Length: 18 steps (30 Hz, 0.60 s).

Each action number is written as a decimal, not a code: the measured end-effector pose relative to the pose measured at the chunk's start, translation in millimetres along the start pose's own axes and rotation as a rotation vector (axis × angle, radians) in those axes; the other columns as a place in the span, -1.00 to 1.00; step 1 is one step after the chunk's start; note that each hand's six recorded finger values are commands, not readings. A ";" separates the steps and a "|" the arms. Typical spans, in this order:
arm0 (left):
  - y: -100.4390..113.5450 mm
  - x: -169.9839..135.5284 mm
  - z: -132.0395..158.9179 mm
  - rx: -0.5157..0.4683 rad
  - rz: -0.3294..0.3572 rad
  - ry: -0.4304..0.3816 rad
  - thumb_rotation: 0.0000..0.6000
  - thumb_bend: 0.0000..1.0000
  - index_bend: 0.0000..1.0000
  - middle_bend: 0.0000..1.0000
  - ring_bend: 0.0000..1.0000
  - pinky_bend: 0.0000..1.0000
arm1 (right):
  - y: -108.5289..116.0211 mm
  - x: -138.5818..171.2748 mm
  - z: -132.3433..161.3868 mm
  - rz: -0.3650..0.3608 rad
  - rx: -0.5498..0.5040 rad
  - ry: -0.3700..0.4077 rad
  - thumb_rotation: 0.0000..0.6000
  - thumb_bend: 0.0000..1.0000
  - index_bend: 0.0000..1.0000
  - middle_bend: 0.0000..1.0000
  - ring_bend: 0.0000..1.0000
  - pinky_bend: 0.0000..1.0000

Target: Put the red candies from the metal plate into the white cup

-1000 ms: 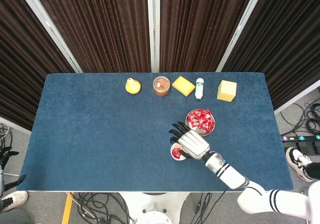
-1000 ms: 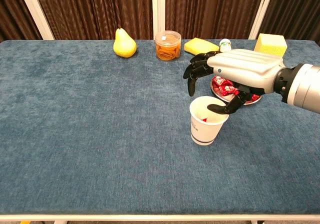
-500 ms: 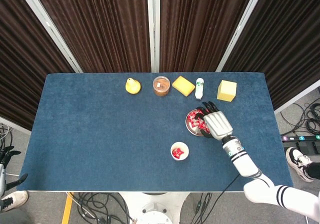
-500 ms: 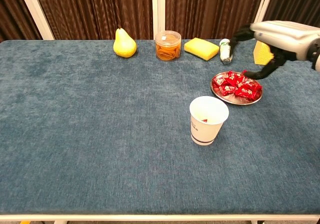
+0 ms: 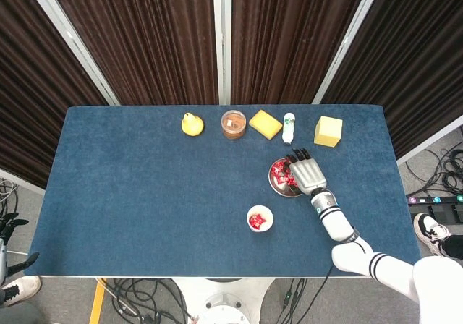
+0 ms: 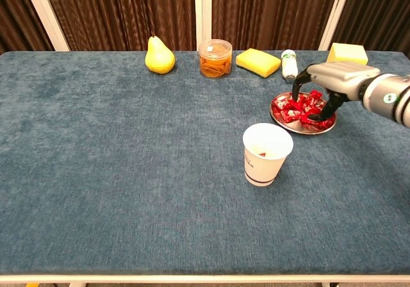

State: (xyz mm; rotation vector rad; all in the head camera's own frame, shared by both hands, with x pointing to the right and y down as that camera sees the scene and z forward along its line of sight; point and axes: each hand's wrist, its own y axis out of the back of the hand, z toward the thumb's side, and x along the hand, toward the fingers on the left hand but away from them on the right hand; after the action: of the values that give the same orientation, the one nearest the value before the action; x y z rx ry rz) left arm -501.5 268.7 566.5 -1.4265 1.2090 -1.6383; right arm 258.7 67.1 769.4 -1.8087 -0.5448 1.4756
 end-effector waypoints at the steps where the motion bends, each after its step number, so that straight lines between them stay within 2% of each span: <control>1: 0.1 -0.2 -0.3 0.000 0.001 0.000 1.00 -0.75 -0.27 -0.38 -0.47 -0.47 | -1.2 -2.3 1.0 0.001 0.005 -0.002 1.00 -0.46 -0.23 -0.66 -1.00 -1.00; 12: 0.7 -2.3 -5.6 0.003 0.000 0.011 1.00 -0.75 -0.27 -0.38 -0.47 -0.47 | -13.3 -17.2 10.4 0.019 0.022 -0.010 1.00 -0.39 -0.11 -0.63 -1.00 -1.00; 18: 0.3 -2.1 -6.3 0.004 -0.002 0.013 1.00 -0.75 -0.27 -0.38 -0.47 -0.47 | -13.7 -18.2 15.1 0.006 0.017 -0.001 1.00 -0.27 0.12 -0.55 -1.00 -1.00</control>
State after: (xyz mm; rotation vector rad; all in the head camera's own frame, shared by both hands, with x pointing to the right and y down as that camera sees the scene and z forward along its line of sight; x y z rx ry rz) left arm -507.3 272.0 565.5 -1.4170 1.2115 -1.6531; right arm 241.2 66.9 790.4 -1.7976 -0.5261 1.4812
